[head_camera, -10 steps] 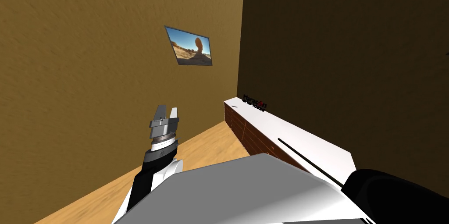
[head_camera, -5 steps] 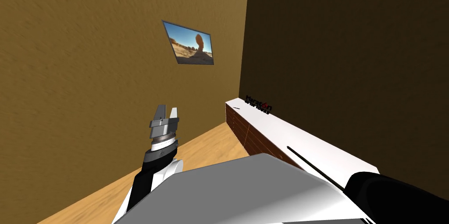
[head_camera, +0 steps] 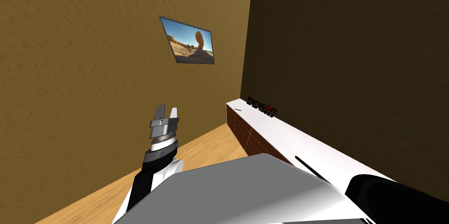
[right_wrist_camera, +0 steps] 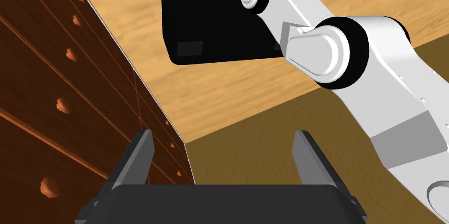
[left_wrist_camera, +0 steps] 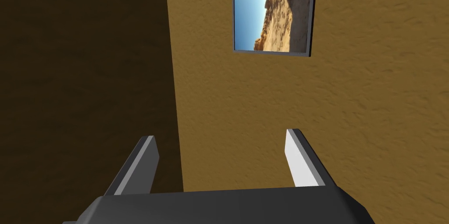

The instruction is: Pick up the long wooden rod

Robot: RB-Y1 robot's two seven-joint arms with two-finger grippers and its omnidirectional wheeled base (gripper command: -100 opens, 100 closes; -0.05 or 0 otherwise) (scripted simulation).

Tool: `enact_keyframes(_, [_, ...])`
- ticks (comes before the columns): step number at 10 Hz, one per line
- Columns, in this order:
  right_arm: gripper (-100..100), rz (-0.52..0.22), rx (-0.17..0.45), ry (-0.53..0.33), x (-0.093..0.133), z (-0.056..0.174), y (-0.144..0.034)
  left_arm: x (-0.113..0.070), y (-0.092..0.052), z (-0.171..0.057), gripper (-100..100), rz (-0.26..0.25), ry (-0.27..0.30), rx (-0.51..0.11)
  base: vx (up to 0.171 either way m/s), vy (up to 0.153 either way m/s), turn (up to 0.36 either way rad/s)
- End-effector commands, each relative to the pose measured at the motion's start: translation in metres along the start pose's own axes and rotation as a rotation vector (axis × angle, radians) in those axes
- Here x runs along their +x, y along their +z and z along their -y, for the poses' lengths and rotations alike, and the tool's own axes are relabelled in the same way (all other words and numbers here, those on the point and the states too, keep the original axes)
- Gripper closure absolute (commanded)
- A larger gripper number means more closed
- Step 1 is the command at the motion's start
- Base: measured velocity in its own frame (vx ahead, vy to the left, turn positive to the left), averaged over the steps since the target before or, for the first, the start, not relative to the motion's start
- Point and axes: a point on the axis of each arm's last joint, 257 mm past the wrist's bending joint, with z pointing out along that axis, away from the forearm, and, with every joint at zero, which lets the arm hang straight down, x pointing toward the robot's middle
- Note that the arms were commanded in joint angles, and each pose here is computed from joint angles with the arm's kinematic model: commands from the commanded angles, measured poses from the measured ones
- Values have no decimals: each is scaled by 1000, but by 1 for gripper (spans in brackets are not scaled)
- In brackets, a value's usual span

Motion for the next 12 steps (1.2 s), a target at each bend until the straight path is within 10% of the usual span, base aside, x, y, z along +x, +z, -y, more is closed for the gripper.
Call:
enact_keyframes(1, [-100,-73,49,-15,30,21,-16,0,0,0,0,0,0,0,62,-33,48])
enact_keyframes(8, [-100,-303,243,-92,110,97,-86,0,0,0,0,0,0,0,92,-86,96])
enact_keyframes(12, [-100,-335,318,-122,121,121,-96,0,0,0,0,0,0,0,62,-124,114])
